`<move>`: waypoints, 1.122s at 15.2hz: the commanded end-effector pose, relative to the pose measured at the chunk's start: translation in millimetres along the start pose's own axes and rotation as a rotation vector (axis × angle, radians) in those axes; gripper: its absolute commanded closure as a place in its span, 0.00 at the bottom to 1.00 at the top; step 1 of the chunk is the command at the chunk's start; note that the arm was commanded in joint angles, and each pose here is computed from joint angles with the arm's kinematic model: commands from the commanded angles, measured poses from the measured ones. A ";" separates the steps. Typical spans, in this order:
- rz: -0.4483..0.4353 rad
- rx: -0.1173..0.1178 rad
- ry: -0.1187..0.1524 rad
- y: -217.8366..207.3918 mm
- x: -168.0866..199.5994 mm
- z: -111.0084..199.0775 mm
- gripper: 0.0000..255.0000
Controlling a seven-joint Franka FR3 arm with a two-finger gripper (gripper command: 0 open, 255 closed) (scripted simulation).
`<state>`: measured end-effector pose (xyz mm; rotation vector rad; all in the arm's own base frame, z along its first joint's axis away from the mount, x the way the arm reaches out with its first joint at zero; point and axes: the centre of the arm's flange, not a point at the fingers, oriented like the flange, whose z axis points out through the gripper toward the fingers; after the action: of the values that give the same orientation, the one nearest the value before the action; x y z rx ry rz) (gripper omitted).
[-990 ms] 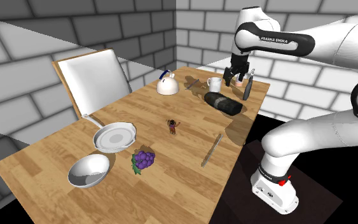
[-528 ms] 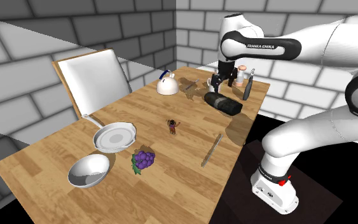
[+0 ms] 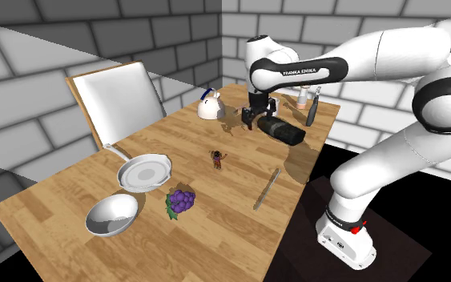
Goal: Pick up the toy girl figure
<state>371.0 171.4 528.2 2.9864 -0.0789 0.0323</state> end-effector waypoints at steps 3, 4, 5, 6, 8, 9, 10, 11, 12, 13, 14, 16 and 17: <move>0.024 -0.023 -0.021 -52.0 15.3 19.6 0.00; 0.030 -0.029 -0.026 -64.8 18.8 24.6 0.00; 0.036 -0.035 -0.031 -77.6 22.4 29.6 0.00; 0.042 -0.041 -0.036 -90.4 26.0 34.7 0.00; 0.053 -0.053 -0.047 -115.7 33.4 45.3 0.00; 0.059 -0.059 -0.052 -128.3 37.2 50.7 0.00; 0.064 -0.064 -0.057 -140.9 41.0 56.2 0.00; 0.070 -0.070 -0.062 -153.4 44.8 61.8 0.00; 0.076 -0.076 -0.068 -165.8 48.7 67.5 0.00; 0.081 -0.082 -0.073 -178.2 52.7 73.3 0.00; 0.085 -0.086 -0.076 -185.7 55.1 76.8 0.00; 0.085 -0.086 -0.076 -187.3 54.8 87.3 0.00; 0.085 -0.086 -0.076 -188.1 54.7 92.5 0.00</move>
<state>436.3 338.7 414.7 2.8968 -0.2090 -0.0732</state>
